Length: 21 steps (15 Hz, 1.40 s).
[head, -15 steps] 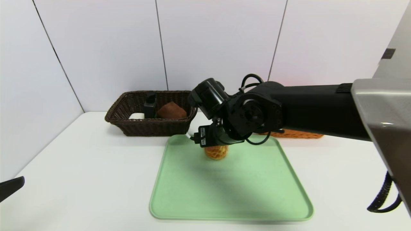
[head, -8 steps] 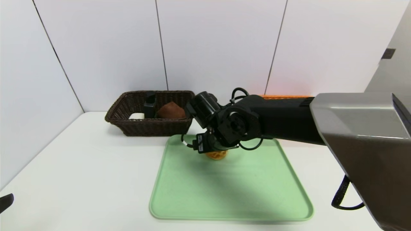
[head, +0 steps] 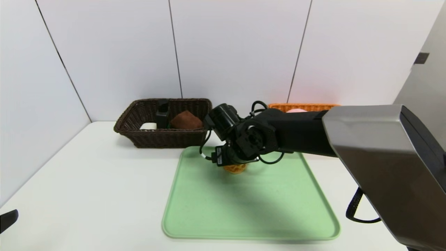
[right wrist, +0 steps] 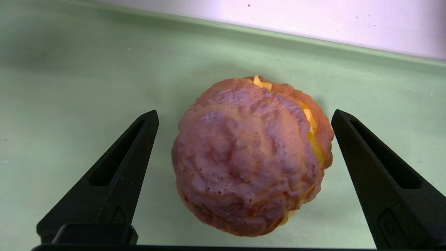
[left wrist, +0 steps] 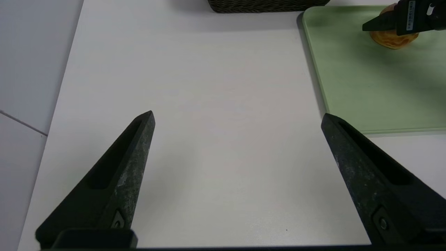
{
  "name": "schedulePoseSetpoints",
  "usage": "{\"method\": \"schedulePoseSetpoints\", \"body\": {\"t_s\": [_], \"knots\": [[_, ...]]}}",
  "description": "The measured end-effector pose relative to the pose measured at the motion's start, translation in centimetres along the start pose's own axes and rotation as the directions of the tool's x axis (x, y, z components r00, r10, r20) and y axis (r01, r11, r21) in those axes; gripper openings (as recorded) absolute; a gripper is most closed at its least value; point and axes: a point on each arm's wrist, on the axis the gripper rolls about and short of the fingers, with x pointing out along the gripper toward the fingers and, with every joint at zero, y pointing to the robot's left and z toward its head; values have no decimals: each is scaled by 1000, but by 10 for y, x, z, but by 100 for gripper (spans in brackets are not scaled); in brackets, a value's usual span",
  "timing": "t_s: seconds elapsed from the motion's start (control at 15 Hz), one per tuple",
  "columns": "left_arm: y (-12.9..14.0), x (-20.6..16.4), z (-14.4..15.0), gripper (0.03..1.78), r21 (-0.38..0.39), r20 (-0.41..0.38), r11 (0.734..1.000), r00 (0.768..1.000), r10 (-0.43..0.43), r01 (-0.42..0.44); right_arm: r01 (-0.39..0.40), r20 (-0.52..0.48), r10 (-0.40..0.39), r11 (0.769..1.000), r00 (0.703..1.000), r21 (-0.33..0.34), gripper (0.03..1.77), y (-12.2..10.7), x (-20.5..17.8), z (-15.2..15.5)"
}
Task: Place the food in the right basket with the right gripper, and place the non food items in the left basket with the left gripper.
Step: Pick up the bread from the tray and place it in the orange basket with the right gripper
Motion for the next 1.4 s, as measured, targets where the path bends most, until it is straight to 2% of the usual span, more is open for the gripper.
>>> {"method": "schedulePoseSetpoints", "body": {"t_s": [0.13,0.27,0.4,0.53,0.93,1.27,1.4], "knots": [[0,2,1,169,1,-5,1000,1000,0,0,-2,-5,2,1000,1000,-1,136,0,1,0],[0,3,1,169,1,-9,1000,1000,1,-1,-2,-5,2,1000,1000,-2,109,0,1,0],[0,5,-1,169,2,-19,1000,1000,2,-2,-2,-7,2,1000,1000,0,90,0,1,-1],[-1,6,-2,169,3,-25,1000,1000,2,-2,-6,-7,6,1000,1000,0,79,-1,0,0],[-1,7,-3,169,4,-34,1000,999,7,-7,-47,39,46,999,998,18,79,-4,-32,12],[-1,11,-5,169,7,-56,1000,998,7,-7,-105,156,94,992,983,64,79,-20,-86,35],[-1,13,-5,169,7,-53,1000,999,6,-6,-124,217,102,988,971,93,79,-35,-112,48]]}}
